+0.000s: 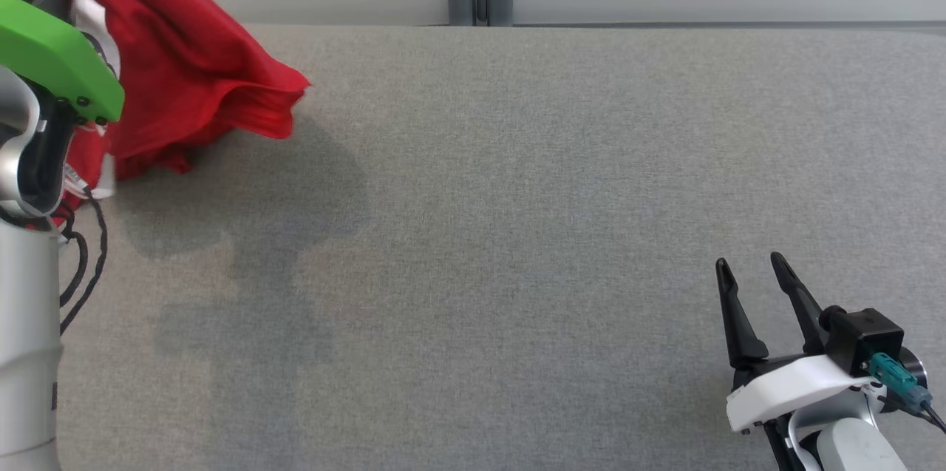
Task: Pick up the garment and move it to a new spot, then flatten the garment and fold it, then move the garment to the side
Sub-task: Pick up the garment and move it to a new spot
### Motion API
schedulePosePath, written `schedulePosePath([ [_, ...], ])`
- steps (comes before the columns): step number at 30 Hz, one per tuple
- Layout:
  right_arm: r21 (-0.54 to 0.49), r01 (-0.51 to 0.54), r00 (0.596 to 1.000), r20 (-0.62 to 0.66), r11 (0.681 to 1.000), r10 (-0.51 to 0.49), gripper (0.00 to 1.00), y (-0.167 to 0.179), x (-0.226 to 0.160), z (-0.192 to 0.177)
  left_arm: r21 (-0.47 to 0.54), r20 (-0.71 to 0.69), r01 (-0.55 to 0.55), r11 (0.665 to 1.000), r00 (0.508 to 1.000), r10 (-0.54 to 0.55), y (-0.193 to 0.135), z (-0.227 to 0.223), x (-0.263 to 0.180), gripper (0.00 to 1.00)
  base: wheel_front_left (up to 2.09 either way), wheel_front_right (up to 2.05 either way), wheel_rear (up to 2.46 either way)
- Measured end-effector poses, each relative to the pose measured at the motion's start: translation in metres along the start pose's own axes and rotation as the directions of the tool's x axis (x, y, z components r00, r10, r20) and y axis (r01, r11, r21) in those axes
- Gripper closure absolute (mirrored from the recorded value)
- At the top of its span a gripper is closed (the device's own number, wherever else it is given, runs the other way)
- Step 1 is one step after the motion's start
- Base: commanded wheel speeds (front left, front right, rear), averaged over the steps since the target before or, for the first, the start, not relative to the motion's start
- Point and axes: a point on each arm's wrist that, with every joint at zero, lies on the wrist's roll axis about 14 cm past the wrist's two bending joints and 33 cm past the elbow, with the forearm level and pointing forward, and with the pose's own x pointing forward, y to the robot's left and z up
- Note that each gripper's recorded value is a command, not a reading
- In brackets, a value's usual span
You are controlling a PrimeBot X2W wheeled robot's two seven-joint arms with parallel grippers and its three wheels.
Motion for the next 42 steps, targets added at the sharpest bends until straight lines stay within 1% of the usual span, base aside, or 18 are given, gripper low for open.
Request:
schedulePosePath([
  [4, 0.000, 0.038, 0.999, 0.014, 0.999, -0.038, 0.00, -0.009, -0.013, 0.006, -0.017, 0.088, 0.154, 0.988, 0.985, -0.152, -0.052, 0.041, -0.018, 1.00, 0.00, 0.00, 0.00],
  [7, 0.002, 0.075, 0.997, 0.023, 0.997, -0.075, 0.00, -0.018, -0.024, 0.009, -0.054, 0.125, 0.297, 0.953, 0.949, -0.288, -0.097, 0.059, -0.032, 1.00, 0.00, 0.00, 0.00],
  [9, 0.003, 0.103, 0.994, 0.027, 0.995, -0.103, 0.00, -0.025, -0.030, 0.010, -0.075, 0.143, 0.395, 0.916, 0.913, -0.382, -0.127, 0.068, -0.042, 1.00, 0.00, 0.00, 0.00],
  [10, 0.004, 0.115, 0.993, 0.031, 0.993, -0.115, 0.00, -0.029, -0.033, 0.012, -0.095, 0.154, 0.454, 0.886, 0.886, -0.438, -0.146, 0.072, -0.049, 1.00, 0.00, 0.00, 0.00],
  [12, 0.006, 0.139, 0.990, 0.036, 0.990, -0.139, 0.00, -0.034, -0.040, 0.013, -0.147, 0.162, 0.572, 0.807, 0.819, -0.551, -0.183, 0.075, -0.064, 1.00, 0.00, 0.00, 0.00],
  [15, 0.009, 0.174, 0.984, 0.047, 0.985, -0.174, 0.00, -0.043, -0.048, 0.017, -0.214, 0.165, 0.679, 0.702, 0.734, -0.659, -0.222, 0.073, -0.080, 1.00, 0.00, 0.00, 0.00],
  [17, 0.010, 0.200, 0.978, 0.059, 0.980, -0.200, 0.00, -0.050, -0.054, 0.021, -0.232, 0.150, 0.707, 0.668, 0.705, -0.694, -0.238, 0.066, -0.083, 1.00, 0.00, 0.00, 0.00],
  [20, 0.015, 0.245, 0.967, 0.072, 0.970, -0.245, 0.00, -0.061, -0.064, 0.025, -0.263, 0.091, 0.719, 0.644, 0.683, -0.725, -0.260, 0.043, -0.078, 1.00, 0.00, 0.00, 0.00],
  [23, 0.024, 0.301, 0.950, 0.082, 0.953, -0.302, 0.00, -0.075, -0.077, 0.028, -0.276, -0.023, 0.701, 0.657, 0.679, -0.734, -0.283, -0.003, -0.066, 1.00, 0.00, 0.00, 0.00],
  [27, 0.035, 0.370, 0.925, 0.076, 0.928, -0.371, 0.00, -0.089, -0.096, 0.026, -0.371, -0.200, 0.643, 0.670, 0.649, -0.734, -0.308, -0.083, -0.056, 1.00, 0.00, 0.00, 0.00],
  [29, 0.037, 0.407, 0.910, 0.068, 0.913, -0.409, 0.00, -0.098, -0.107, 0.024, -0.353, -0.304, 0.603, 0.716, 0.650, -0.697, -0.311, -0.129, -0.047, 1.00, 0.00, 0.00, 0.00],
  [30, 0.035, 0.438, 0.896, 0.059, 0.898, -0.439, 0.00, -0.105, -0.116, 0.022, -0.310, -0.367, 0.557, 0.770, 0.678, -0.637, -0.305, -0.165, -0.035, 1.00, 0.00, 0.00, 0.00],
  [33, 0.032, 0.473, 0.879, 0.043, 0.880, -0.474, 0.00, -0.112, -0.126, 0.018, -0.298, -0.413, 0.516, 0.803, 0.689, -0.596, -0.308, -0.205, -0.027, 1.00, 0.00, 0.00, 0.00],
  [35, 0.027, 0.495, 0.868, 0.032, 0.868, -0.496, 0.00, -0.118, -0.132, 0.015, -0.295, -0.423, 0.517, 0.804, 0.684, -0.595, -0.317, -0.223, -0.027, 0.78, 0.00, 0.00, 0.00],
  [36, 0.023, 0.500, 0.866, 0.025, 0.866, -0.500, 0.00, -0.119, -0.133, 0.013, -0.302, -0.426, 0.512, 0.804, 0.682, -0.594, -0.319, -0.230, -0.028, 0.46, 0.00, 0.00, 0.00],
  [37, 0.019, 0.503, 0.864, 0.018, 0.864, -0.504, 0.00, -0.120, -0.134, 0.011, -0.293, -0.428, 0.511, 0.808, 0.685, -0.589, -0.320, -0.238, -0.029, 0.07, 0.00, 0.00, 0.00],
  [38, 0.015, 0.501, 0.865, 0.014, 0.865, -0.501, 0.00, -0.120, -0.133, 0.010, -0.272, -0.429, 0.519, 0.811, 0.688, -0.585, -0.319, -0.244, -0.030, 0.00, 0.00, 0.00, 0.00],
  [42, 0.002, 0.495, 0.869, 0.019, 0.869, -0.495, 0.00, -0.121, -0.133, 0.012, -0.237, -0.329, 0.522, 0.820, 0.750, -0.573, -0.314, -0.236, -0.026, 0.00, 0.00, 0.00, 0.00],
])
